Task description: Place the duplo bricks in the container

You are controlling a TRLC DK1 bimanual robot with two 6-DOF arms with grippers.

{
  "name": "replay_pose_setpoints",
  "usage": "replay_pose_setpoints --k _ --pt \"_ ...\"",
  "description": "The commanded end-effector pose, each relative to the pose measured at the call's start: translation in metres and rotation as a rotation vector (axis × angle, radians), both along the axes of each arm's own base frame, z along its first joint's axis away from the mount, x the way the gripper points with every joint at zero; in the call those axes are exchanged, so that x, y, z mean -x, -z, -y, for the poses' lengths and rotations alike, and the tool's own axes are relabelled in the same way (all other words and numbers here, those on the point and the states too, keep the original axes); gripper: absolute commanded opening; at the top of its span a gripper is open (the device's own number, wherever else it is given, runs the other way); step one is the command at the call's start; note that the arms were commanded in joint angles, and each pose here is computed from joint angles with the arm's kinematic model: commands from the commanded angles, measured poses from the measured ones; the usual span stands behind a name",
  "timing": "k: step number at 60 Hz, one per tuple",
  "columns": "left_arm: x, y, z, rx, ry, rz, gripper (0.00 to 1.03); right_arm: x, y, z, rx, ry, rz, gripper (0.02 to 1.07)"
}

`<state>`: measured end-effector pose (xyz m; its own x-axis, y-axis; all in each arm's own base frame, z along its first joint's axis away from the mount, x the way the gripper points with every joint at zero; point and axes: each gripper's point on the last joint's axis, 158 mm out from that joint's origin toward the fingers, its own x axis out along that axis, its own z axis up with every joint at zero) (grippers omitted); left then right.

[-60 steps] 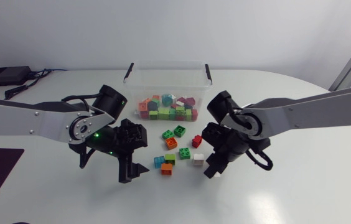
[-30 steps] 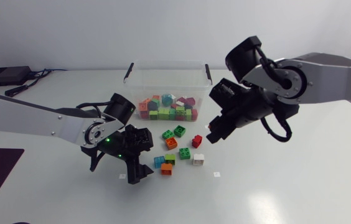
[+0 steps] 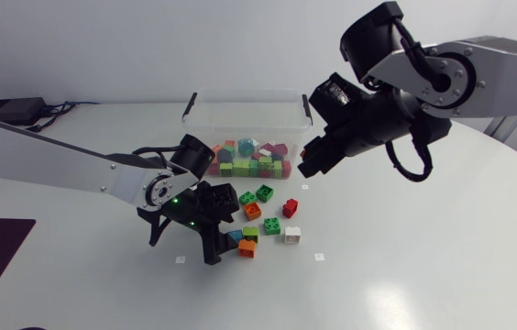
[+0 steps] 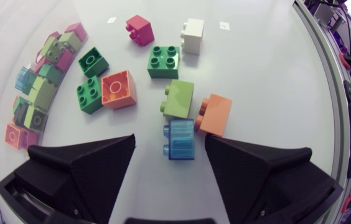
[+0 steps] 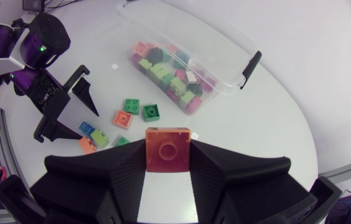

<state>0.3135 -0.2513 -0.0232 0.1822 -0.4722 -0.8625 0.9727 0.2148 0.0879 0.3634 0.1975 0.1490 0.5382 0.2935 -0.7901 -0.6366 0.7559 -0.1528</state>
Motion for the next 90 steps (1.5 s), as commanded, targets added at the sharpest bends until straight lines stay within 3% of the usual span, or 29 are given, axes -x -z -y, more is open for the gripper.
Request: replay_pose_setpoints --k 1,6,25,52,71,83,87,90 --pt "-0.001 0.006 0.009 0.007 -0.002 -0.022 0.58 -0.005 -0.01 -0.009 -0.029 0.006 0.011 0.32" --pt "0.003 0.01 0.011 0.003 0.008 -0.035 0.45 -0.011 -0.017 -0.013 -0.043 0.005 0.027 0.32" --pt "0.024 0.017 0.003 -0.039 0.036 -0.127 0.37 -0.051 -0.031 -0.03 -0.117 0.025 0.084 0.32" --pt "0.009 -0.025 -0.019 -0.03 0.014 -0.091 0.37 -0.114 -0.024 -0.042 -0.166 0.061 0.117 0.32" --pt "-0.022 -0.082 -0.03 0.06 -0.041 -0.004 0.37 -0.158 -0.01 -0.053 -0.18 0.086 0.136 0.32" --pt "-0.009 -0.073 -0.03 0.057 -0.005 -0.03 0.37 -0.165 -0.009 -0.05 -0.184 0.098 0.138 0.32" --pt "-0.003 -0.064 -0.026 0.048 0.007 -0.056 0.41 -0.166 -0.01 -0.048 -0.184 0.101 0.14 0.32" --pt "0.005 -0.052 -0.024 0.032 0.02 -0.091 0.7 -0.169 -0.01 -0.049 -0.186 0.102 0.144 0.32"
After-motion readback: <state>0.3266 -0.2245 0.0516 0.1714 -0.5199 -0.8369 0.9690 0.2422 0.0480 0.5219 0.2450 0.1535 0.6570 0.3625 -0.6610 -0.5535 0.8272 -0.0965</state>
